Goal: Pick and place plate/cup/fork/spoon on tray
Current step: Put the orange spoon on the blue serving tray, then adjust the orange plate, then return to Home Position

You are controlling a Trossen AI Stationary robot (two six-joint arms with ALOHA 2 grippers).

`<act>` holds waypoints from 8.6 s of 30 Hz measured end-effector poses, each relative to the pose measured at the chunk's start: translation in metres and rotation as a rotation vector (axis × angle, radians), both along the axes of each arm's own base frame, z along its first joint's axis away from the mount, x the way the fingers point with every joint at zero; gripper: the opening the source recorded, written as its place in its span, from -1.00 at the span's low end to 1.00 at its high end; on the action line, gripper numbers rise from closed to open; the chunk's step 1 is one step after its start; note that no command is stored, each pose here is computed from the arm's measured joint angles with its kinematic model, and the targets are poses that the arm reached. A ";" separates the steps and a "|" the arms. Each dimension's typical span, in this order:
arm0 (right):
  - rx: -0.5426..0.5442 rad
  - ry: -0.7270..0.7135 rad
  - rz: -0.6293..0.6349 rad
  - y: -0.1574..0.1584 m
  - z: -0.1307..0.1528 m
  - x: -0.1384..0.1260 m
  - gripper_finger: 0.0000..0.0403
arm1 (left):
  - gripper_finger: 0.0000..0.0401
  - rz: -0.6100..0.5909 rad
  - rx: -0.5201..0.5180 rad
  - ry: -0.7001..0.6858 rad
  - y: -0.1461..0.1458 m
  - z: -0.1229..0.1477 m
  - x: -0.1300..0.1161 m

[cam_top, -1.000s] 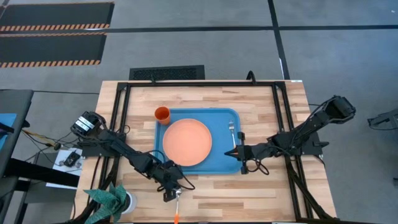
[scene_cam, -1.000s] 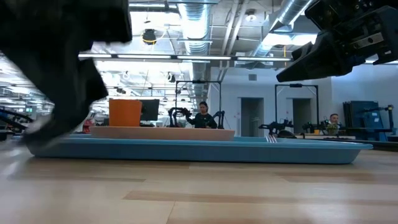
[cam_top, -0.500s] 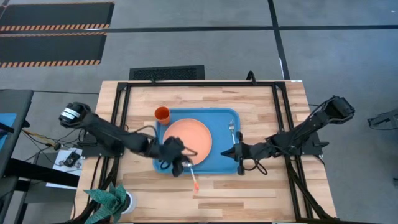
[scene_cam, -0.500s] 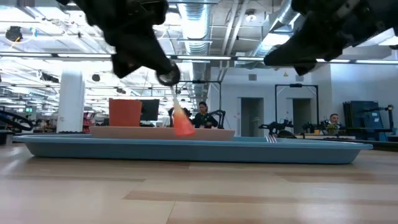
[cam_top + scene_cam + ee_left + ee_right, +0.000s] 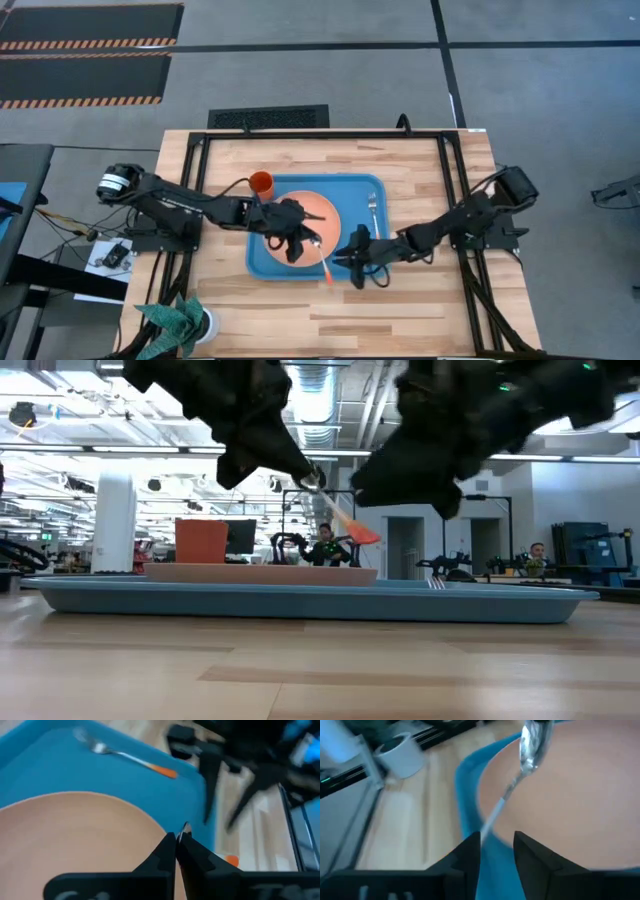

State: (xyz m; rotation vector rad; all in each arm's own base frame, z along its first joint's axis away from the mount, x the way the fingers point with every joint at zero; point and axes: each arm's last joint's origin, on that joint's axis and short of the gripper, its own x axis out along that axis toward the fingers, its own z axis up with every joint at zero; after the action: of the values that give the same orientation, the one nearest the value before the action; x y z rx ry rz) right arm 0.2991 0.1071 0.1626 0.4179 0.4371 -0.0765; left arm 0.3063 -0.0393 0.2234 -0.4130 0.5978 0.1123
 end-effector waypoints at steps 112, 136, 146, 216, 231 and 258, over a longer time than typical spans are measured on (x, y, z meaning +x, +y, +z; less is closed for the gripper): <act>0.435 0.479 -1.103 -0.086 -0.033 0.027 -0.90 | -1.00 -0.147 0.325 -0.730 0.013 -0.030 -0.156; 0.440 0.503 -1.099 -0.086 -0.033 0.026 -0.60 | -1.00 -0.148 0.326 -0.720 0.013 -0.031 -0.156; 0.415 0.516 -1.109 -0.086 -0.033 0.024 -0.59 | -1.00 -0.148 0.326 -0.716 0.013 -0.032 -0.156; 0.216 0.624 -0.768 -0.091 -0.012 0.090 -0.92 | -1.00 -0.123 0.333 -0.707 0.014 -0.032 -0.156; 0.180 0.616 -0.801 -0.092 -0.003 0.085 -0.88 | -1.00 -0.119 0.316 -0.708 0.014 -0.032 -0.156; -0.465 -0.041 0.045 -0.116 0.037 0.005 -0.97 | -1.00 -0.229 0.376 -0.695 0.011 -0.035 -0.156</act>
State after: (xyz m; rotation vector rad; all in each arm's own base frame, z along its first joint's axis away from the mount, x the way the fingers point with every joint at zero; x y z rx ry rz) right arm 0.3041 -0.0091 0.1999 -0.0482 0.3744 -0.1223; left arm 0.1506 -0.0279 0.1888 -0.0005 -0.0697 -0.1369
